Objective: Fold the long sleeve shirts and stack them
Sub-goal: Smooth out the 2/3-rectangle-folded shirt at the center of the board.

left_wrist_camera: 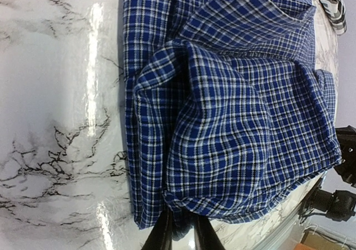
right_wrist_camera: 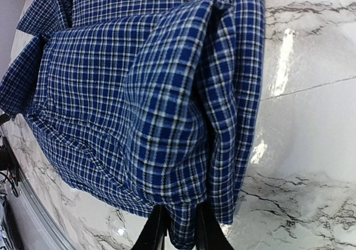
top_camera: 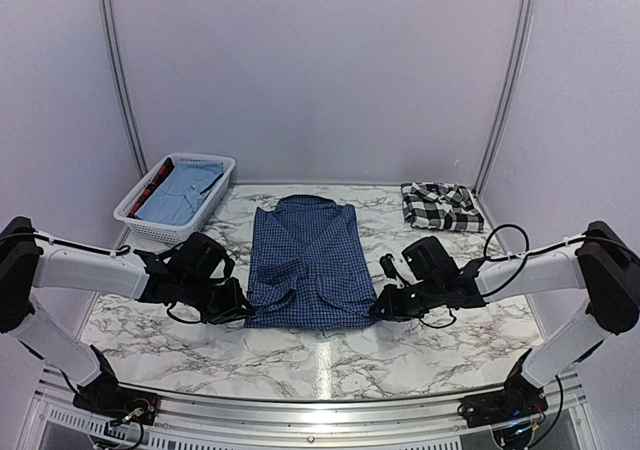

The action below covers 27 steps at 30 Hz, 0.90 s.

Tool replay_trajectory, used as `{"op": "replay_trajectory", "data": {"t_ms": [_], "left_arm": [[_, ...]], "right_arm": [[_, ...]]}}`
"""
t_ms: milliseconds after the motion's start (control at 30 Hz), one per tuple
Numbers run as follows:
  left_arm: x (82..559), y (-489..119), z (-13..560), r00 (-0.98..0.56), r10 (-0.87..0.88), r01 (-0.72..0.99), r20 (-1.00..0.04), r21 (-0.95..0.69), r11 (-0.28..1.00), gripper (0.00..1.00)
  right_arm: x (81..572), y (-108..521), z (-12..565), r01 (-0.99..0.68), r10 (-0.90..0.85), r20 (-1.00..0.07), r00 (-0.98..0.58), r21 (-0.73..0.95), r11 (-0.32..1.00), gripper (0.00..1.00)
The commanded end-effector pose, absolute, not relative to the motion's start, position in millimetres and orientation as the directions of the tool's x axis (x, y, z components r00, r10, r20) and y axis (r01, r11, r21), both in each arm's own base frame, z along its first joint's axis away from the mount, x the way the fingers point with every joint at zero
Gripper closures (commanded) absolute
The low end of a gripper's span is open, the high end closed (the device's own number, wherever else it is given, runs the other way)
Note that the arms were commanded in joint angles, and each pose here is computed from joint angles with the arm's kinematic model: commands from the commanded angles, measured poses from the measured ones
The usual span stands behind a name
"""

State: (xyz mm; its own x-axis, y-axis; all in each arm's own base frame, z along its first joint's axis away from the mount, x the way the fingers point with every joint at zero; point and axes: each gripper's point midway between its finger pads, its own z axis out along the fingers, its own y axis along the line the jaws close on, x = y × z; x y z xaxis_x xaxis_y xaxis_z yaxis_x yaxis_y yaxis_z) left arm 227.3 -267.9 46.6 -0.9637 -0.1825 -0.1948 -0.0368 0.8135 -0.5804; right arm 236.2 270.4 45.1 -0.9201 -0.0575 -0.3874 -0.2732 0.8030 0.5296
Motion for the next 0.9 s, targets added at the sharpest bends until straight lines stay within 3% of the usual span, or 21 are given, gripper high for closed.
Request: {"op": "replay_trajectory", "data": {"t_ms": [0,133,533,867], "left_arm": [[234,-279,58,-0.96,-0.178,-0.012,-0.215,-0.606,0.795,0.9],[235,-281,63,-0.959,-0.177,-0.004,-0.22,-0.617,0.787,1.0],[255,-293,99,-0.947,-0.19,0.029,-0.259,-0.656,0.754,1.0],[331,-293,121,-0.929,-0.238,0.016,-0.282,-0.675,0.737,1.0]], "right_arm": [[245,277,67,-0.286,-0.043,-0.426,-0.904,0.527,0.8,0.93],[246,279,75,-0.29,-0.039,-0.433,-0.901,0.532,0.795,1.0],[265,294,115,-0.329,-0.033,-0.489,-0.871,0.533,0.78,1.0],[335,301,134,-0.313,0.028,-0.524,-0.851,0.55,0.774,1.0]]}}
